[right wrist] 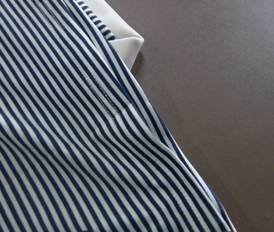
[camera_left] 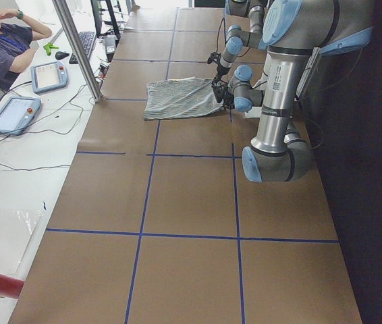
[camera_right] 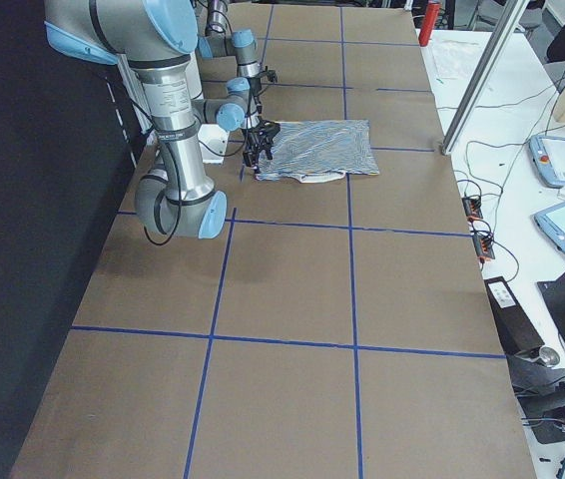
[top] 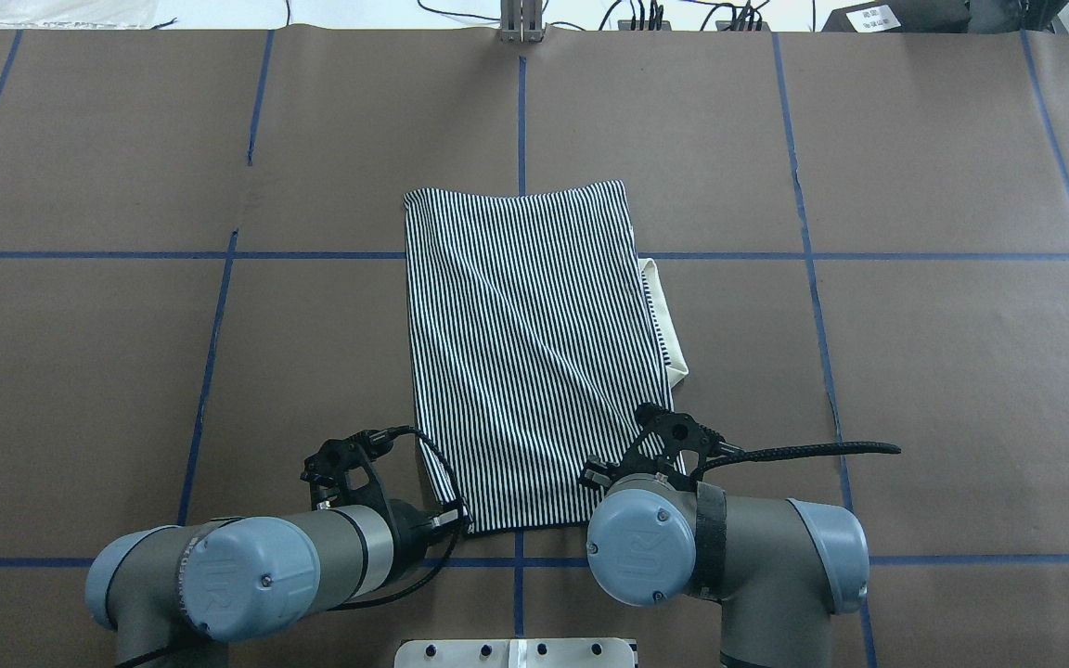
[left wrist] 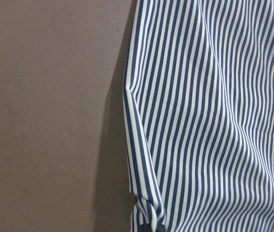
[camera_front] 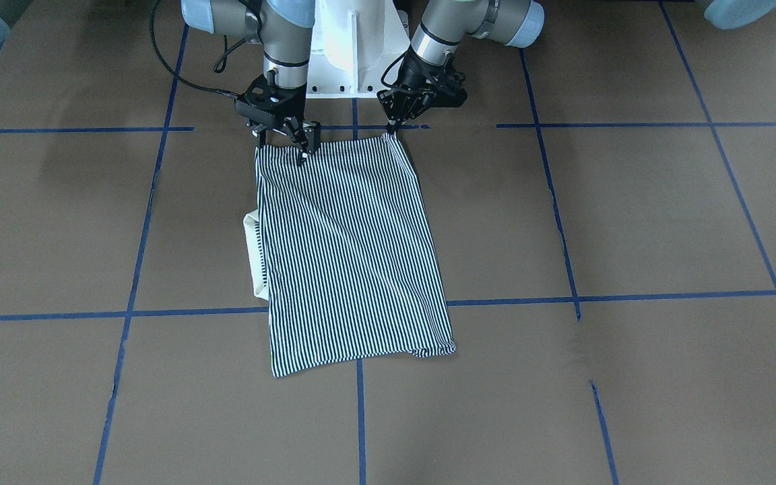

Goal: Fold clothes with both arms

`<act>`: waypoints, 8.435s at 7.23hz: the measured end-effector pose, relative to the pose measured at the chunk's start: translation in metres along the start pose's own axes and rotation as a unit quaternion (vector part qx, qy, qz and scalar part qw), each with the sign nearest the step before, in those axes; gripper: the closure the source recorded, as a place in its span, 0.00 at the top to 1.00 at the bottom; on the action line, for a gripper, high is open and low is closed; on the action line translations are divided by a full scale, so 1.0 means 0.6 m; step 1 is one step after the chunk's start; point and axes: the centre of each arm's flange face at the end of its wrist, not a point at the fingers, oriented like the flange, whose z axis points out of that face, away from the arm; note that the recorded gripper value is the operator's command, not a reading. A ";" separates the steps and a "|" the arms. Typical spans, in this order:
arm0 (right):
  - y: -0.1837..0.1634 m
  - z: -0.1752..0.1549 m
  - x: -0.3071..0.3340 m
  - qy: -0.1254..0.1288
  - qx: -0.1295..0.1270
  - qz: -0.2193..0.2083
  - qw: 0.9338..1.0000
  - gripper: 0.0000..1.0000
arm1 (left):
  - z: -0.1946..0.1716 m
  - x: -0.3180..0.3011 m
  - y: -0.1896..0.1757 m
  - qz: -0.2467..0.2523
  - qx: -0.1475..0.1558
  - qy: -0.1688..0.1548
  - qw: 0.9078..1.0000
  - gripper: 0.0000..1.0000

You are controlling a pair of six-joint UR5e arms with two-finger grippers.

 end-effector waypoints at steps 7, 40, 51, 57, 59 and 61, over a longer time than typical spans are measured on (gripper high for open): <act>0.008 0.008 -0.002 0.003 0.000 0.025 1.000 0.00 | -0.001 0.000 0.002 0.000 -0.001 0.000 1.000 0.00; -0.238 -0.007 -0.284 -0.100 0.067 -0.173 0.978 1.00 | -0.039 0.111 -0.415 0.205 0.089 -0.046 0.974 1.00; -0.233 0.069 -0.270 -0.075 0.123 -0.272 0.951 1.00 | -0.117 0.060 -0.539 0.300 0.065 -0.056 0.950 1.00; -0.511 0.033 -0.354 -0.085 0.087 -0.180 0.976 1.00 | -0.086 0.063 -0.526 0.264 0.058 -0.064 0.961 1.00; -0.554 0.003 -0.347 -0.102 0.061 -0.172 0.978 1.00 | -0.011 0.088 -0.480 0.247 0.072 -0.083 0.963 1.00; -0.561 0.000 -0.336 -0.106 0.056 -0.171 0.978 1.00 | 0.046 0.099 -0.428 0.250 0.074 -0.096 0.961 1.00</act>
